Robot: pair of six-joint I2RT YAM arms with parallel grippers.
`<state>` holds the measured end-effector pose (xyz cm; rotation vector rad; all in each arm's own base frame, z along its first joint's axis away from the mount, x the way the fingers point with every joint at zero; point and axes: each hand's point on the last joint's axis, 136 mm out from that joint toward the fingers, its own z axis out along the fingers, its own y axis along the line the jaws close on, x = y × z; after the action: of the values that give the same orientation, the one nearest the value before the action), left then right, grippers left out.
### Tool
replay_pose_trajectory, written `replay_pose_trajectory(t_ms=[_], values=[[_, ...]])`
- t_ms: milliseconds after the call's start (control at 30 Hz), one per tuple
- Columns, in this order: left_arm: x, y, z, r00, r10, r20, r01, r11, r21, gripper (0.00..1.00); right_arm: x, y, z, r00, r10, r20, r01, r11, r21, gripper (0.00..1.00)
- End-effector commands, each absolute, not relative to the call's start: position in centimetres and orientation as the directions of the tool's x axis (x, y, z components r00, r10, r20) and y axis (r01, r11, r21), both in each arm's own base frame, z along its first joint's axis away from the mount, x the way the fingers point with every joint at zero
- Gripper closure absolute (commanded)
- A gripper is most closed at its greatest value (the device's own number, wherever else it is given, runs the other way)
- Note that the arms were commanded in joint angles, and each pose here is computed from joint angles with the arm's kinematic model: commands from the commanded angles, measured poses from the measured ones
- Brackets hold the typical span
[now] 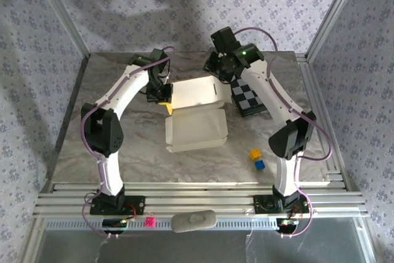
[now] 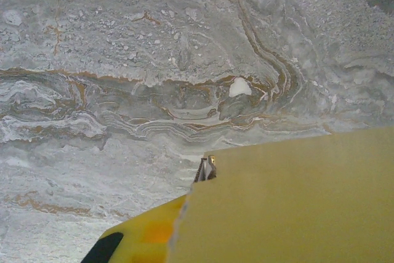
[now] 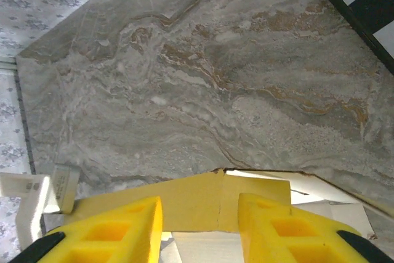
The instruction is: Fold the paper box
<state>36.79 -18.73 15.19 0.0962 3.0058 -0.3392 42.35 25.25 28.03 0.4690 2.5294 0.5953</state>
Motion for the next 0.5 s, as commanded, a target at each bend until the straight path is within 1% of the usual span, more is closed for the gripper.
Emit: replay_pose_trajectory(t_ms=[0,467], values=[[36.3,-18.6,17.4,-0.987,0.047,-0.154,0.08,0.972,-0.22,1.0,41.8,24.8,28.0,-0.832,0.413,-0.369,0.212,0.853,0.476,0.62],[36.3,-18.9,17.9,-0.983,0.057,-0.173,0.093,0.974,-0.208,1.0,42.0,25.7,26.4,-0.836,0.486,-0.254,0.3,0.793,0.531,0.63]])
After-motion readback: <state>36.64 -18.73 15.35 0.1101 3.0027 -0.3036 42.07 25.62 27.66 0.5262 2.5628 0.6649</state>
